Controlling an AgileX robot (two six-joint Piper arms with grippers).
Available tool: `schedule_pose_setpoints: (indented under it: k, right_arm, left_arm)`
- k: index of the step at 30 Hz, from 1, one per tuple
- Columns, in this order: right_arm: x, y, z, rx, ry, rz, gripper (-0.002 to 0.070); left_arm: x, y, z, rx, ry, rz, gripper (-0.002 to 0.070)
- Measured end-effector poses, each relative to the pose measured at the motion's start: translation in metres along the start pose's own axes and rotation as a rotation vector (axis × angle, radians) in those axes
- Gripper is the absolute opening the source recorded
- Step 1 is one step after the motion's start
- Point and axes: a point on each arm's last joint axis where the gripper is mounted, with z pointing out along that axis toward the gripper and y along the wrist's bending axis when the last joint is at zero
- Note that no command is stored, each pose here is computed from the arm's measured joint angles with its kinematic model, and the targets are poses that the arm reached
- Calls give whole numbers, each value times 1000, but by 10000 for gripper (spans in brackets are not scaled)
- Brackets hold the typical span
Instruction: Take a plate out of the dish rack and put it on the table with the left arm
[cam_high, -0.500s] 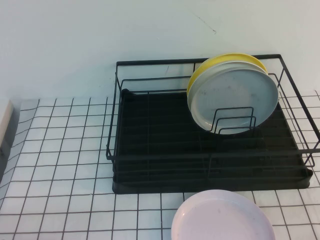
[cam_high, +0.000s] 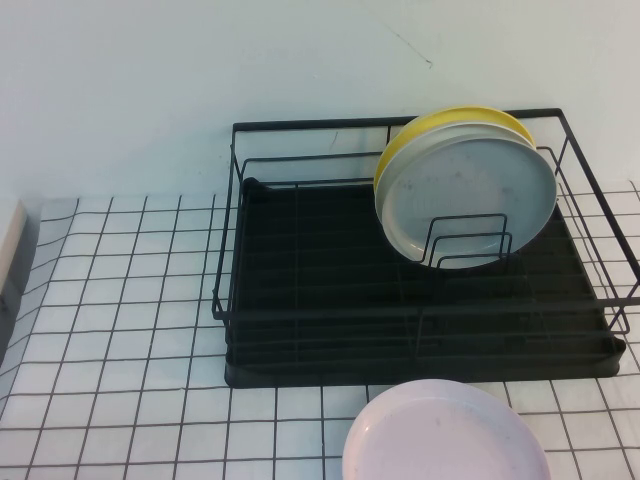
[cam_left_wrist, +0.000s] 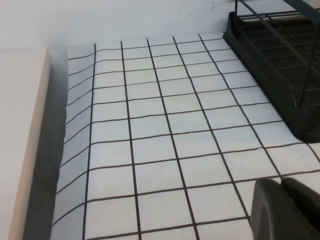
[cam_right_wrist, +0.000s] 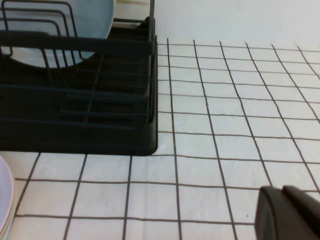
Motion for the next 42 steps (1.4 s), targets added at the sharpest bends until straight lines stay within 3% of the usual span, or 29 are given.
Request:
schedule_pose_setpoints:
  k: [26, 29, 37, 42]
  right_arm:
    - [0, 0, 0, 0, 0, 0, -3]
    - [0, 0, 0, 0, 0, 0, -3]
    - [0, 0, 0, 0, 0, 0, -3]
    - [0, 0, 0, 0, 0, 0, -3]
  left_arm:
    - [-2, 0, 0, 1, -25, 0, -3]
    - [-9, 0, 0, 3, -116, 2, -3]
    - [-51, -2, -16, 20, -609, 8, -3]
    - [-65, -2, -29, 30, -825, -9, -3]
